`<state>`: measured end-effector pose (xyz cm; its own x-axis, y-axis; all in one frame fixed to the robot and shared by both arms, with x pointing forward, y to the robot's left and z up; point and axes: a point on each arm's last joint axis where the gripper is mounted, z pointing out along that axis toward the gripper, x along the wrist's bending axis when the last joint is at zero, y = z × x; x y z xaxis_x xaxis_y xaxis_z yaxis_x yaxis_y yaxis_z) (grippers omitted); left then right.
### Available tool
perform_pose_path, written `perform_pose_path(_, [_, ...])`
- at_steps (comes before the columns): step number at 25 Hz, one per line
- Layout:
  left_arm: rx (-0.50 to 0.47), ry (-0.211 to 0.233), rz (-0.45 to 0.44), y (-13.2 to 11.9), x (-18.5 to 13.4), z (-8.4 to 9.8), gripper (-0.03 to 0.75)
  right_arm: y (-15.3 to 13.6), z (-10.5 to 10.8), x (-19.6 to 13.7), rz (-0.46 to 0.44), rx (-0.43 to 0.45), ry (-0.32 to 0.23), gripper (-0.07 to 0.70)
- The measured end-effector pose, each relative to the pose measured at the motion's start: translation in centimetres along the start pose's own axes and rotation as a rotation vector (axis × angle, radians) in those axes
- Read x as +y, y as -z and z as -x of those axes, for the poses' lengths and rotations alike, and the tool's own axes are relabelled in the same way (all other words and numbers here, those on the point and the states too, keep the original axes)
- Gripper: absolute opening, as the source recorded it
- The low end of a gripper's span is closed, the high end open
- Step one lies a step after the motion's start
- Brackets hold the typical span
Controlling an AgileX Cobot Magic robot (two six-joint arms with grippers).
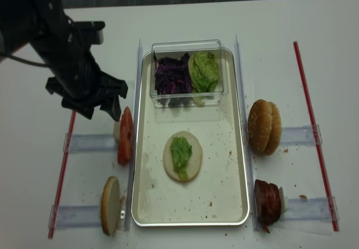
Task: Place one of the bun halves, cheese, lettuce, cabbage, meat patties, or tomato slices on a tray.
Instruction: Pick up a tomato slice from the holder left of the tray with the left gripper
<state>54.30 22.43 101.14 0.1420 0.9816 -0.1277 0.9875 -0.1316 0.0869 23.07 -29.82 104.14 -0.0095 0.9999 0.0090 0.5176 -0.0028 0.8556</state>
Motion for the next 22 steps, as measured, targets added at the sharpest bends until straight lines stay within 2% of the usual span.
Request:
perform_pose_path(6, [-0.01,-0.027,0.014,0.6,0.2,2.7,0.457,0.0,0.0,0.0,0.0,0.0,0.005,0.398])
perform_pose_path(8, [-0.013,-0.047,0.008,0.4,0.0,3.7,0.457,0.0,0.0,0.0,0.0,0.0,0.005,0.391])
perform_pose_path(12, [-0.015,-0.059,-0.008,0.0,-0.3,5.1,0.457,0.0,0.0,0.0,0.0,0.0,0.005,0.351])
perform_pose_path(17, [-0.003,-0.065,-0.023,-0.5,-0.3,5.3,0.456,0.0,0.0,0.0,0.0,0.0,0.005,0.281])
perform_pose_path(22, [0.019,-0.066,-0.074,-1.9,0.0,5.1,0.456,0.0,0.0,0.0,0.0,0.0,0.005,0.232])
